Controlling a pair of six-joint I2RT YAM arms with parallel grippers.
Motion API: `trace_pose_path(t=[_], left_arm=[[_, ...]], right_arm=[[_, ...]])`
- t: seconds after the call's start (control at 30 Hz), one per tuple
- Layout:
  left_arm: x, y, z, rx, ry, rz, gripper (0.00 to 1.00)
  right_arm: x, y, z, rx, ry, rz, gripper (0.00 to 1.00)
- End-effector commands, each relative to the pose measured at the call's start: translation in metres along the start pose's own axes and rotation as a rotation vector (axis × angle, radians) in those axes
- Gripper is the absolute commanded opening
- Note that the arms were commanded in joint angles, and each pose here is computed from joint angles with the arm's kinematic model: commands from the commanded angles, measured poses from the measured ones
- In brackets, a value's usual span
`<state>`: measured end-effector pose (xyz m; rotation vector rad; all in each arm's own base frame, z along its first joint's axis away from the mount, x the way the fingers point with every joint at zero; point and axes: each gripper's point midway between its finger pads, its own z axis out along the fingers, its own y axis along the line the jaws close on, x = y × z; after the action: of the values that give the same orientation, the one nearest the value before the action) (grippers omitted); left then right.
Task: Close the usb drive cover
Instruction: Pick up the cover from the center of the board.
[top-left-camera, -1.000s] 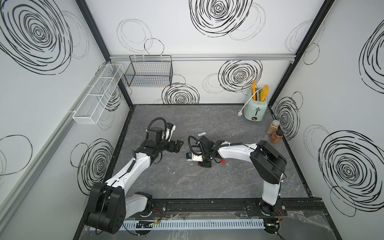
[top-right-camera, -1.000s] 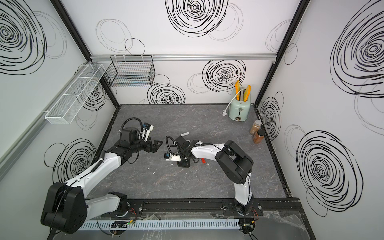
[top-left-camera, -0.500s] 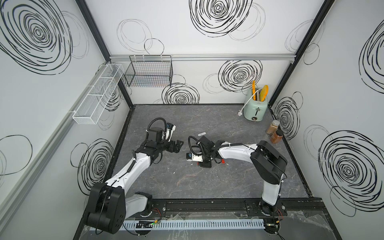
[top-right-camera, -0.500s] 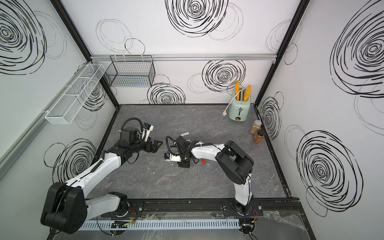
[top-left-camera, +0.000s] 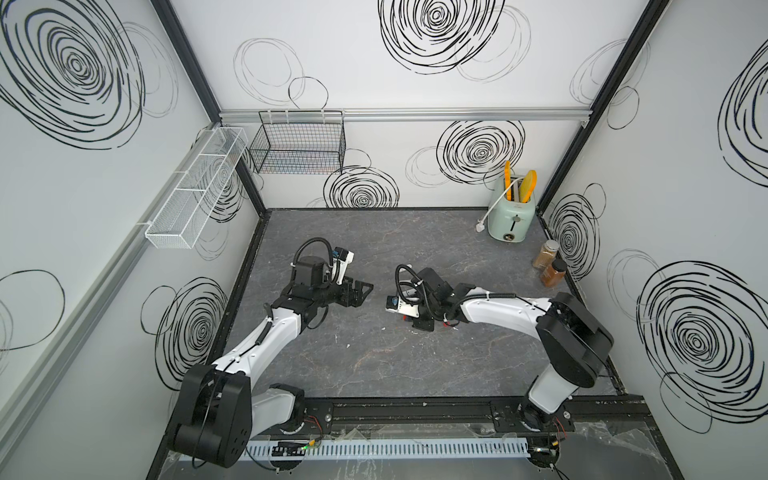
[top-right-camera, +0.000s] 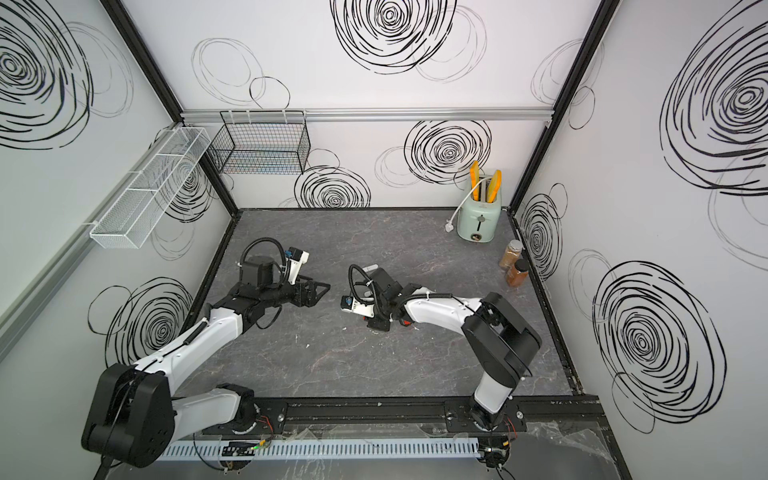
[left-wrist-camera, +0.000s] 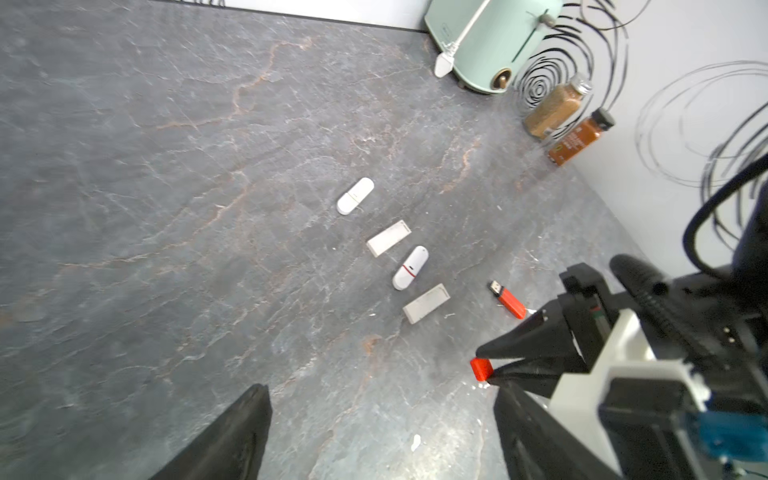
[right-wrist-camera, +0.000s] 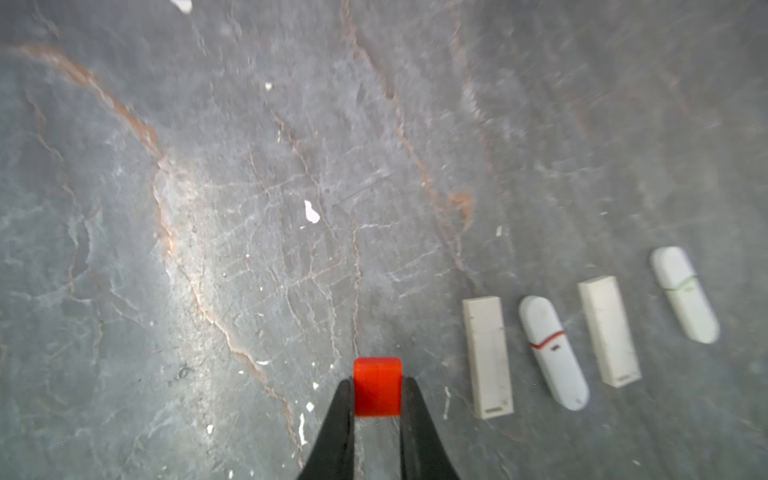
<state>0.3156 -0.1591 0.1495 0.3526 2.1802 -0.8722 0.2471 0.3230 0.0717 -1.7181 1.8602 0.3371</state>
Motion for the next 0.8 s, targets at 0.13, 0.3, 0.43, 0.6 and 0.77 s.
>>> trace_pose_path(t=[0.13, 0.3, 0.43, 0.6, 0.77], left_arm=[[-0.010, -0.046, 0.003, 0.259, -0.038, -0.097, 0.73], [-0.005, -0.067, 0.006, 0.329, -0.025, -0.079, 0.68], [0.001, -0.080, 0.009, 0.357, 0.001, -0.056, 0.66], [0.012, -0.088, 0.015, 0.376, 0.043, -0.038, 0.57], [0.017, -0.088, 0.016, 0.378, 0.056, -0.033, 0.45]], right_arm=[[-0.064, -0.021, -0.046, 0.169, -0.404, 0.010, 0.08], [-0.086, -0.024, -0.067, 0.257, -0.564, 0.020, 0.08], [-0.097, -0.019, -0.065, 0.265, -0.591, 0.002, 0.08], [-0.103, -0.013, -0.065, 0.271, -0.609, -0.021, 0.08], [-0.105, -0.014, -0.069, 0.288, -0.620, -0.026, 0.08]])
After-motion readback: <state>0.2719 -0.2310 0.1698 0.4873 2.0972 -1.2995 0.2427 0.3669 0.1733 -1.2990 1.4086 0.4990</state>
